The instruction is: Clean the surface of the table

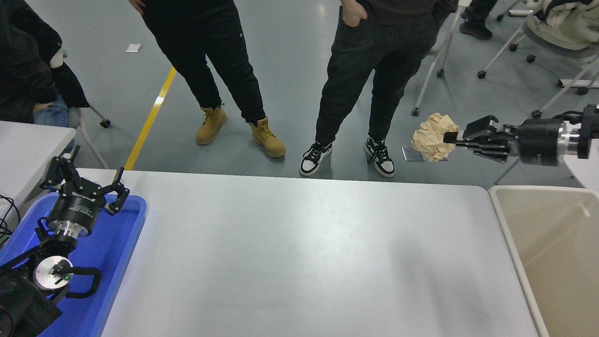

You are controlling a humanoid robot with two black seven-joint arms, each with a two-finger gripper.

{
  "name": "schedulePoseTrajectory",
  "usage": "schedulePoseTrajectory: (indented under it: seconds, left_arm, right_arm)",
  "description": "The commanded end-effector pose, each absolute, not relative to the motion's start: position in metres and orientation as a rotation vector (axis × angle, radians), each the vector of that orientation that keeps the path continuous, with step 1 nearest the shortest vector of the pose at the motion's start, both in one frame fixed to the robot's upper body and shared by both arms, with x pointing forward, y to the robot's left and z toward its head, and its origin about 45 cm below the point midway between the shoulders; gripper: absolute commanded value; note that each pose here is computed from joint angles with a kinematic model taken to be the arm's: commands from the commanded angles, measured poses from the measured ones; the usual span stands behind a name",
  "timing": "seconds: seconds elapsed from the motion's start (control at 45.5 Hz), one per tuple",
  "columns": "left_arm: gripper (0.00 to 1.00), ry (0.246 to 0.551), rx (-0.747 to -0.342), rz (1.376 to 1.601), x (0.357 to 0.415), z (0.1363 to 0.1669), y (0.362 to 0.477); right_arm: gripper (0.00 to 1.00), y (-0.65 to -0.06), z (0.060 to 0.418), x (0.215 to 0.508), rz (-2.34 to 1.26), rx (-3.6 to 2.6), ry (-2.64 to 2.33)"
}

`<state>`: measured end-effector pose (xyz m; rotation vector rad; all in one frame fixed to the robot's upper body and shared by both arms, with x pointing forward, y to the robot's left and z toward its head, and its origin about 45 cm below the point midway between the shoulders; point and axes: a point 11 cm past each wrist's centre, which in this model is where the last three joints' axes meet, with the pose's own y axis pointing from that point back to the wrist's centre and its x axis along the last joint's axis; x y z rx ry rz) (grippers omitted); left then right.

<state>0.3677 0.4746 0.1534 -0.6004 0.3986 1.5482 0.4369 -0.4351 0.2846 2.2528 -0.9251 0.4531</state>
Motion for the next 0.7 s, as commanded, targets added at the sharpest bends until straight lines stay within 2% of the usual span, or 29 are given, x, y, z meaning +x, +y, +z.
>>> schedulePoseTrajectory:
  seconds: [0.0, 0.44, 0.681]
  left_arm:
    - [1.0, 0.399, -0.6, 1.548, 0.3677, 0.1534, 0.475]
    - [1.0, 0.399, -0.6, 1.548, 0.3677, 0.1534, 0.475]
    - [1.0, 0.399, -0.6, 1.548, 0.3677, 0.1534, 0.475]
  right_arm:
    - [0.0, -0.511, 0.262, 0.417, 0.39, 2.029, -1.155]
    - [0.0, -0.59, 0.21, 0.359, 0.192, 1.624, -1.281]
    - [0.0, -0.62, 0.196, 0.334, 0.086, 1.421, -1.349]
